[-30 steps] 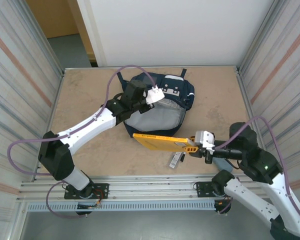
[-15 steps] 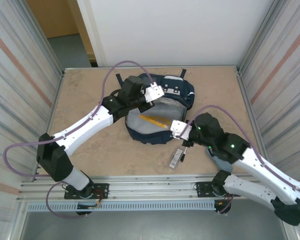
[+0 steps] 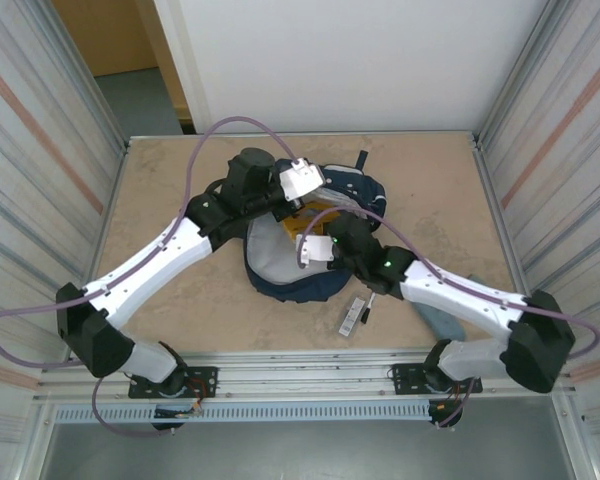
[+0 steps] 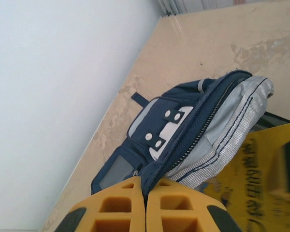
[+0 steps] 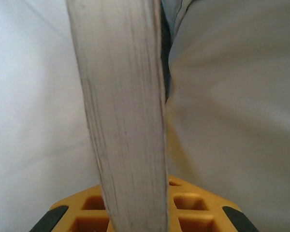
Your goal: Pack books, pencil case, and school supplies into a backpack
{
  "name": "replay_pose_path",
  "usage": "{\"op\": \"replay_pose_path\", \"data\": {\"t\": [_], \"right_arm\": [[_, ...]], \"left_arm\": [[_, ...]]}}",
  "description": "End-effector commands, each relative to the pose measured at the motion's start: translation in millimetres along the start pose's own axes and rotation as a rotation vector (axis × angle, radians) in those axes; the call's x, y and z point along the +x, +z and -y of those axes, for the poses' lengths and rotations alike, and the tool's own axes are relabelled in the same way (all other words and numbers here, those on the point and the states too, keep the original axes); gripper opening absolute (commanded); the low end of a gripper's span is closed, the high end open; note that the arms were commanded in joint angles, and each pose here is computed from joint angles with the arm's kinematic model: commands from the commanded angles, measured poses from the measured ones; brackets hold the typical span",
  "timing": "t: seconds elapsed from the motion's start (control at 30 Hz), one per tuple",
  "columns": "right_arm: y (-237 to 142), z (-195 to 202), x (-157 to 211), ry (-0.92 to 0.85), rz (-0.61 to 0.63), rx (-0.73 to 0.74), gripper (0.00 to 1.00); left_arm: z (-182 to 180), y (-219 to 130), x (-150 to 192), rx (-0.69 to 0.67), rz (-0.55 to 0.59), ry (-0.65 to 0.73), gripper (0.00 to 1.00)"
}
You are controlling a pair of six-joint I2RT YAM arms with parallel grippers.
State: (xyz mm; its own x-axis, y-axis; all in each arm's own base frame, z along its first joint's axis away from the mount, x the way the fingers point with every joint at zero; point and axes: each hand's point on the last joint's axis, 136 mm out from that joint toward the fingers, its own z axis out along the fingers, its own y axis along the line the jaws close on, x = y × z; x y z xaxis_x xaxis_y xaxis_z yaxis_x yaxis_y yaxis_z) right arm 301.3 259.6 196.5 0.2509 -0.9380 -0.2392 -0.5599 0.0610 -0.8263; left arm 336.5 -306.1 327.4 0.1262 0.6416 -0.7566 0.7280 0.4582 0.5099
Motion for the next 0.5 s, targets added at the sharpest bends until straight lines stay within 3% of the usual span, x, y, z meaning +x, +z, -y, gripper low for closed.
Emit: {"op": "replay_pose_path", "data": {"t": [0.0, 0.1, 0.23, 0.47], "right_arm": [[0.3, 84.0, -7.7, 0.038, -0.048, 0.315, 0.0], [15.4, 95.9, -0.8, 0.051, -0.115, 0.382, 0.0], [31.8, 98.7, -4.7, 0.053, -0.115, 0.432, 0.0], [76.2, 76.9, -3.1, 0.017, -0.155, 0.385, 0.0]], "left_arm": [[-28.2, -44.7, -64.9, -0.092, 0.237, 0.001, 0.0], [-22.3, -45.4, -63.0, -0.085, 0.24, 0.011, 0.0], [-19.2, -47.6, -63.9, -0.081, 0.248, 0.007, 0.0], [-14.4, -49.8, -73.3, -0.048, 0.27, 0.01, 0.0]]}}
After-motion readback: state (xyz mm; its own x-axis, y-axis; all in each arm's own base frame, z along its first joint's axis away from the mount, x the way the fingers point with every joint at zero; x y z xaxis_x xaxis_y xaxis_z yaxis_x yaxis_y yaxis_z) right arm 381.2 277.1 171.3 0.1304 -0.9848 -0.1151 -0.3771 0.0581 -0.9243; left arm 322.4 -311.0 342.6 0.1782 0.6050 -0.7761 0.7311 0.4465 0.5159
